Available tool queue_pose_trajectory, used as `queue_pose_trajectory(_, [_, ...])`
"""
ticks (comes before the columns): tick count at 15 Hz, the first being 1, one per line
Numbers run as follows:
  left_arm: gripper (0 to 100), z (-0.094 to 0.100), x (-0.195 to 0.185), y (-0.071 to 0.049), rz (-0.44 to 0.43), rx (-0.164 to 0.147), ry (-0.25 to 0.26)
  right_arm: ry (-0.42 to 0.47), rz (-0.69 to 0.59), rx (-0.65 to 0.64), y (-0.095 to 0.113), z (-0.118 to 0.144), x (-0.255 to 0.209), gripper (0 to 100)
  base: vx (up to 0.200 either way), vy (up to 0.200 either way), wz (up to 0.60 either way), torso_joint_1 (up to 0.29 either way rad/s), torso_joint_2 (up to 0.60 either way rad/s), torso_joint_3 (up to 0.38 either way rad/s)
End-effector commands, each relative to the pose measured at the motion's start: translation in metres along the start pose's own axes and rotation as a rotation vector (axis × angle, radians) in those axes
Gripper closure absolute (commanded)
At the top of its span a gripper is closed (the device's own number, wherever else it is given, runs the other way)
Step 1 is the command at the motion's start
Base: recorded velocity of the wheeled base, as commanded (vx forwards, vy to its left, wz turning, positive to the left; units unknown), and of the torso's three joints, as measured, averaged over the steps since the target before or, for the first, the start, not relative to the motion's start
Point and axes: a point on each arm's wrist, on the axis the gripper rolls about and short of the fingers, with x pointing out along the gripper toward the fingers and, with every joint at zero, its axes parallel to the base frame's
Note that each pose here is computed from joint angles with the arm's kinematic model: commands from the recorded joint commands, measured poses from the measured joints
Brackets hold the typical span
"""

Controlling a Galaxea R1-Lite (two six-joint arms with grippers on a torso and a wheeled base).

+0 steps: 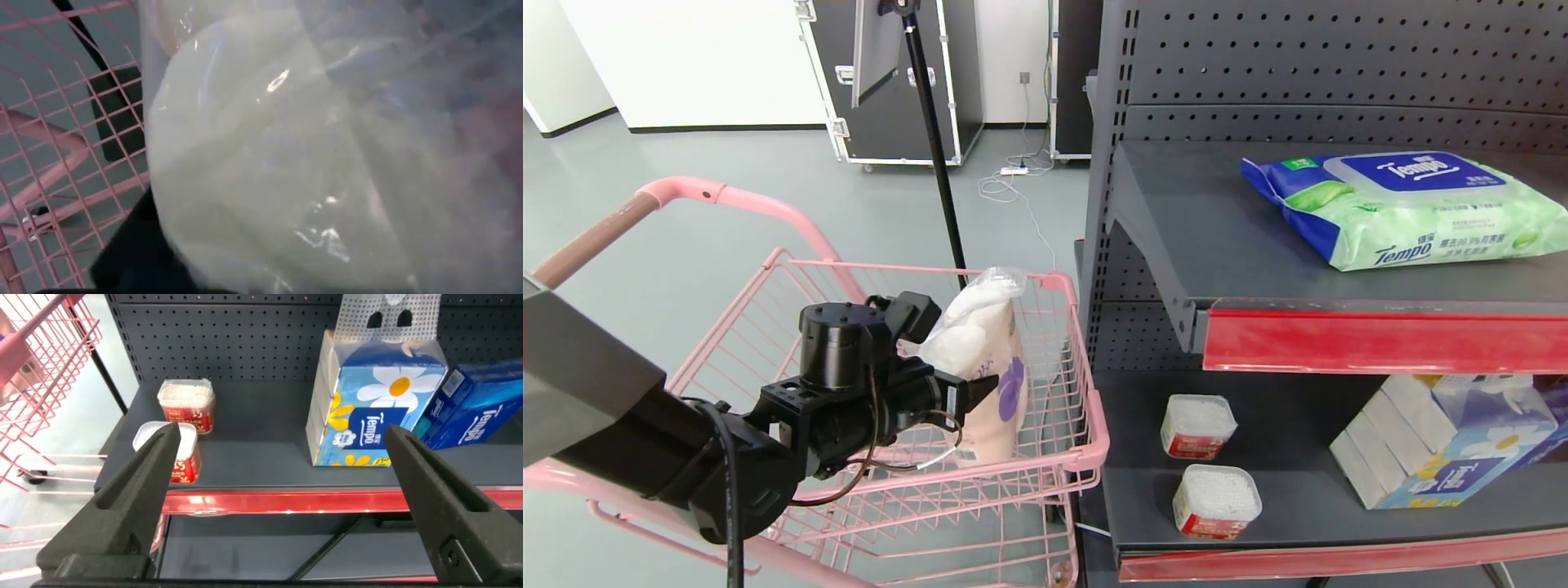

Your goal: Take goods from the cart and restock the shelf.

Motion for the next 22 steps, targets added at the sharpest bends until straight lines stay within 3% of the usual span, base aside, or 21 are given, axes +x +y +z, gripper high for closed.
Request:
queue_pose_trajectory(1, [100, -0.004, 0.000, 0.000, 0.002, -0.001, 0.010, 0.000, 0.000, -0.001, 0.000, 0.000, 0.000, 0, 0.000, 0.000, 0.00, 0.000, 0.00, 0.000])
queue_pose_trajectory(5, [100, -0.004, -0.005, -0.002, 0.007, 0.001, 0.012, 0.000, 0.000, -0.001, 0.000, 0.000, 0.000, 0, 0.000, 0.000, 0.00, 0.000, 0.00, 0.000])
queue_pose_trajectory(7, [100, 0.004, -0.018, 0.000, 0.014, -0.002, -0.025, 0.000, 0.000, -0.001, 0.000, 0.000, 0.000, 0, 0.000, 0.000, 0.00, 0.000, 0.00, 0.000])
queue_pose_trajectory(8, [100, 0.016, -0.029, 0.005, 0.031, -0.009, -0.074, 0.001, 0.000, -0.001, 0.000, 0.000, 0.000, 0, 0.000, 0.000, 0.00, 0.000, 0.00, 0.000])
queue_pose_trajectory(12, [100, 0.040, -0.063, 0.015, 0.073, -0.017, -0.183, 0.000, 0.000, -0.001, 0.000, 0.000, 0.000, 0, 0.000, 0.000, 0.00, 0.000, 0.00, 0.000])
queue_pose_trajectory(16, [100, 0.053, -0.100, 0.020, 0.112, -0.031, -0.209, 0.001, 0.000, -0.001, 0.000, 0.000, 0.000, 0, 0.000, 0.000, 0.00, 0.000, 0.00, 0.000])
queue_pose_trajectory(17, [100, 0.059, -0.108, 0.022, 0.124, -0.030, -0.240, 0.001, 0.000, -0.001, 0.000, 0.000, 0.000, 0, 0.000, 0.000, 0.00, 0.000, 0.00, 0.000])
queue_pose_trajectory(19, [100, 0.072, -0.134, 0.021, 0.144, -0.028, -0.299, 0.001, 0.000, -0.002, 0.000, 0.000, 0.000, 0, 0.000, 0.000, 0.00, 0.000, 0.00, 0.000])
queue_pose_trajectory(22, [100, 0.081, -0.187, 0.012, 0.155, -0.025, -0.339, 0.000, 0.002, -0.002, 0.000, 0.000, 0.000, 0, 0.000, 0.000, 0.00, 0.000, 0.00, 0.000])
